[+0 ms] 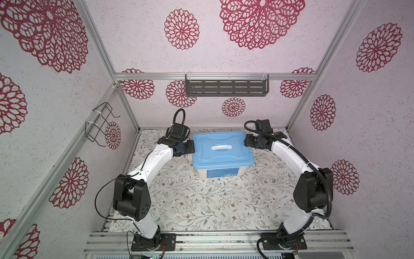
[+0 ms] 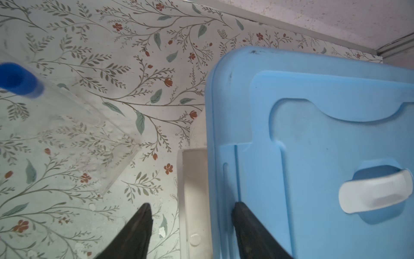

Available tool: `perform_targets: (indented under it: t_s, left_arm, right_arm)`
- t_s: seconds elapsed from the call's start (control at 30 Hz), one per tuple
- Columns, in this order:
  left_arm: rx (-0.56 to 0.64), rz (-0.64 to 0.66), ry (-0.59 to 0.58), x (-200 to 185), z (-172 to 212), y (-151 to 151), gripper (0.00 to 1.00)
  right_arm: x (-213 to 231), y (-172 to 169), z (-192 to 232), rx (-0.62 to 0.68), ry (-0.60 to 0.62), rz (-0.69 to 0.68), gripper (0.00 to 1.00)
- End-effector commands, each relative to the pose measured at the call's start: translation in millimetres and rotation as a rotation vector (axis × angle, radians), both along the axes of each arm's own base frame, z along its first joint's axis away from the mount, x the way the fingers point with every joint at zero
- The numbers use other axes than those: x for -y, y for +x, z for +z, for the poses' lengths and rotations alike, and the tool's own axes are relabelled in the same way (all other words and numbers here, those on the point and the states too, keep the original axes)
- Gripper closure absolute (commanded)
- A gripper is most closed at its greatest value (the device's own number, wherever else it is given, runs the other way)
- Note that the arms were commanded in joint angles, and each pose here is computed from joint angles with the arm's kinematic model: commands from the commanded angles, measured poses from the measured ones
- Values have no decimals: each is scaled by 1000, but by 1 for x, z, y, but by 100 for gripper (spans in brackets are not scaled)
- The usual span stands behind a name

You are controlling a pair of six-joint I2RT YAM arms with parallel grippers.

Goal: Organize the chemistry lab equipment
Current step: 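Press the lid edges down onto the bin rim with both grippers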

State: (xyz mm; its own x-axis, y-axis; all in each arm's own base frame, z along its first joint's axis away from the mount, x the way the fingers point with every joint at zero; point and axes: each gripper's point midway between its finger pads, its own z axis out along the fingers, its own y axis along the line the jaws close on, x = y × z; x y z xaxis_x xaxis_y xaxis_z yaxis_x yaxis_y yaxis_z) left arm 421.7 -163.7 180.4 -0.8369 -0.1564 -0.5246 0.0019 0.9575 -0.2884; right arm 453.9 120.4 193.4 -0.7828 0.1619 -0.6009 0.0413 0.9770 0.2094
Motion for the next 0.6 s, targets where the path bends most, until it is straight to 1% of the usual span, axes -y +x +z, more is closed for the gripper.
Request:
perform_targets:
  t_s: [0.0, 0.13, 0.2, 0.37, 0.43, 0.53, 0.57]
  left_arm:
    - [-73, -116, -60, 41, -13, -28, 37]
    - [-83, -129, -74, 46, -15, -34, 33]
    - [-71, -130, -54, 42, -13, -32, 31]
    - [-58, -124, -60, 35, -5, -31, 29]
    - [-61, -129, -71, 35, -4, -31, 26]
    - [-65, -147, -120, 41, -3, -34, 19]
    - [-61, -154, -162, 44, -5, -35, 17]
  right_arm:
    - [20, -48, -44, -212, -78, 17, 37]
    - [19, -61, -45, -204, -41, 51, 36]
    - [19, -62, -46, -199, 14, 81, 36]
    - [30, -57, -43, -180, 116, 105, 30]
    - [32, -54, -40, -164, 157, 124, 28]
    - [25, -51, -46, -177, 269, 147, 27]
    - [12, -53, -48, -193, 349, 188, 26]
